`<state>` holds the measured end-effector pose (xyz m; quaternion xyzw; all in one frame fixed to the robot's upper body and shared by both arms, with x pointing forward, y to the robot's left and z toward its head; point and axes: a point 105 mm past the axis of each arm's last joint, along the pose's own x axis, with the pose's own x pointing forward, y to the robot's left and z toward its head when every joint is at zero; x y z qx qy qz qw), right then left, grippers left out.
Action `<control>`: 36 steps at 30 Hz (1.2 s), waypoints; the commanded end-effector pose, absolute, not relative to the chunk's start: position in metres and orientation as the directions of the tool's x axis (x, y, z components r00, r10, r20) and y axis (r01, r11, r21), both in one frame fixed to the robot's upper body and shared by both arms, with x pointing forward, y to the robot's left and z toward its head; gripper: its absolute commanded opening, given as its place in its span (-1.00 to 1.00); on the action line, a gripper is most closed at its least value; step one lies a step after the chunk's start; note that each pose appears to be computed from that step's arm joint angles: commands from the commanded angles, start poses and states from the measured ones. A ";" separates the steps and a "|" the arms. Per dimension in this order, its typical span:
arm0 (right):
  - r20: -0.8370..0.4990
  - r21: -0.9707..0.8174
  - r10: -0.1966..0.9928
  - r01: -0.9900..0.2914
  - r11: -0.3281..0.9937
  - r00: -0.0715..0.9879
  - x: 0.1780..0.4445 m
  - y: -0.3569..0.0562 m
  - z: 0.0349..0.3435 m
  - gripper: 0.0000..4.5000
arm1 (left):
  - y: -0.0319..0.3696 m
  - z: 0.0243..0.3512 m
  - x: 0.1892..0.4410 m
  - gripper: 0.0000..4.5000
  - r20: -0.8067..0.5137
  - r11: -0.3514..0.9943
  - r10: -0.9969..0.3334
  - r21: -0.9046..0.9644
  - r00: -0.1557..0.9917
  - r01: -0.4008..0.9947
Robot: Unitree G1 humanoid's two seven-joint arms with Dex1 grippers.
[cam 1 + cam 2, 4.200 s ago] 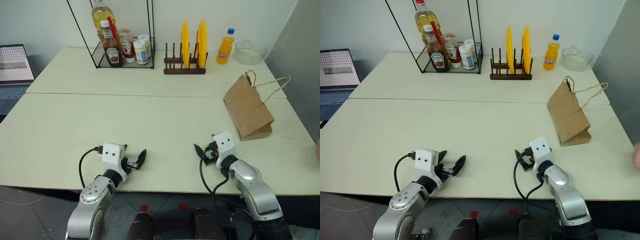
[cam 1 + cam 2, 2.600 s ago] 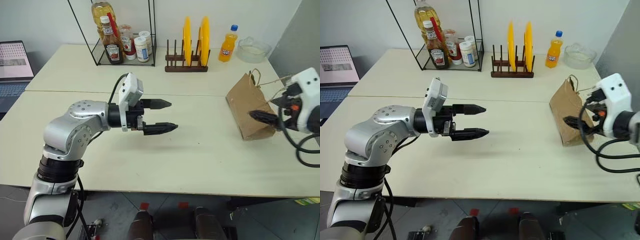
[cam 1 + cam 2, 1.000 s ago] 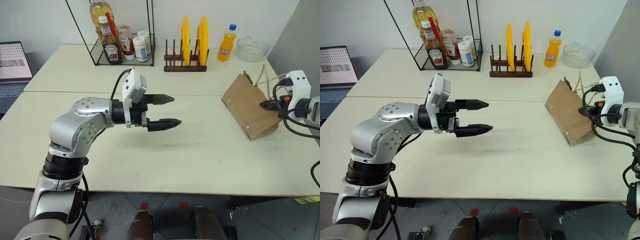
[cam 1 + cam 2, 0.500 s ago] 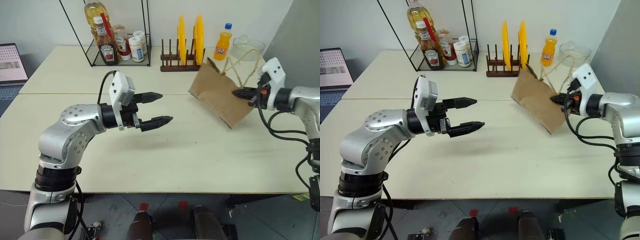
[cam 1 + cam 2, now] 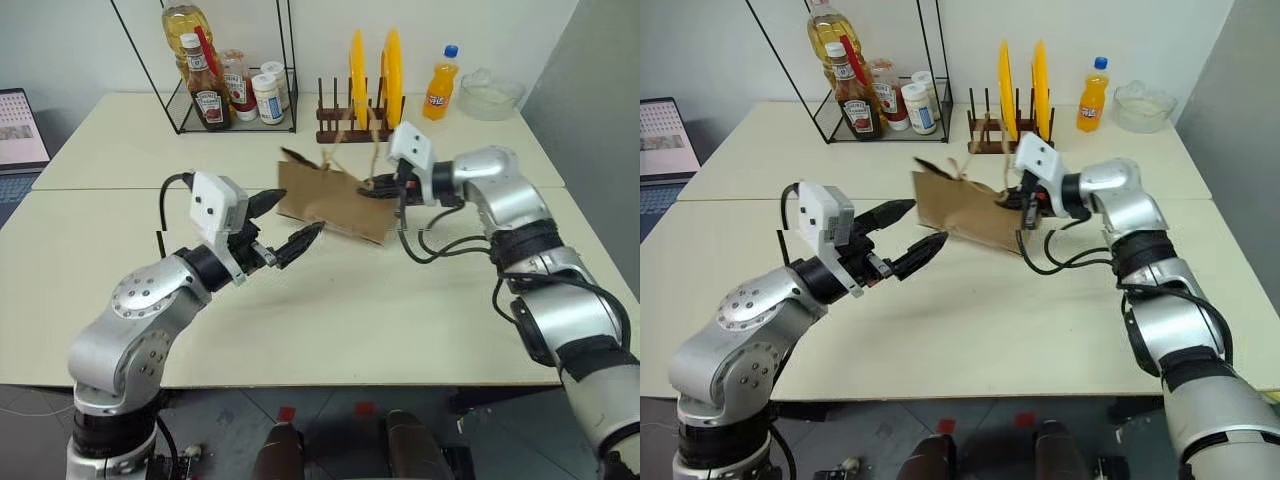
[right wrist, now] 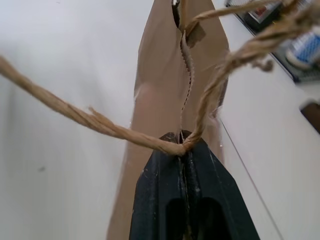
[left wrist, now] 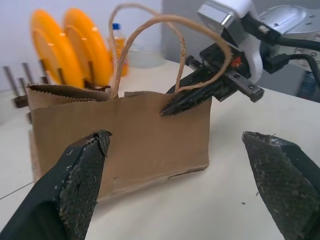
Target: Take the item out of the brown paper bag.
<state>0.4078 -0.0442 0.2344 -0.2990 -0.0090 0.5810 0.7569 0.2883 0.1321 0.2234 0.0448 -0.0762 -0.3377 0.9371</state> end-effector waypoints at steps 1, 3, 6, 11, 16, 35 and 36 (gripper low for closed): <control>-0.349 -0.529 0.892 -0.846 0.065 0.287 0.409 -0.030 0.243 -0.98 | 0.147 0.226 0.275 1.00 0.163 0.839 -0.542 0.155 0.824 0.521; -0.375 -0.543 0.881 -0.839 0.042 0.287 0.411 -0.024 0.237 -0.98 | 0.153 0.223 0.270 1.00 0.169 0.867 -0.495 0.153 0.852 0.473; -0.398 -0.563 0.866 -0.826 0.029 0.302 0.414 -0.016 0.233 -0.98 | 0.159 0.220 0.266 1.00 0.172 0.895 -0.441 0.165 0.881 0.415; -0.408 -0.578 0.851 -0.815 0.040 0.331 0.418 -0.005 0.225 -0.98 | 0.170 0.215 0.261 1.00 0.185 0.936 -0.340 0.164 0.922 0.313; -0.416 -0.575 0.844 -0.817 0.045 0.339 0.419 0.000 0.219 -0.98 | 0.167 0.211 0.256 1.00 0.165 0.930 -0.357 0.155 0.919 0.333; -0.222 -0.481 0.887 -0.837 0.262 0.405 0.422 -0.075 0.259 0.98 | 0.201 0.225 0.284 1.00 0.096 0.890 -0.437 0.191 0.895 0.414; -0.190 -0.464 0.889 -0.836 0.292 0.416 0.419 -0.080 0.261 0.98 | 0.207 0.227 0.288 1.00 0.091 0.888 -0.438 0.200 0.894 0.415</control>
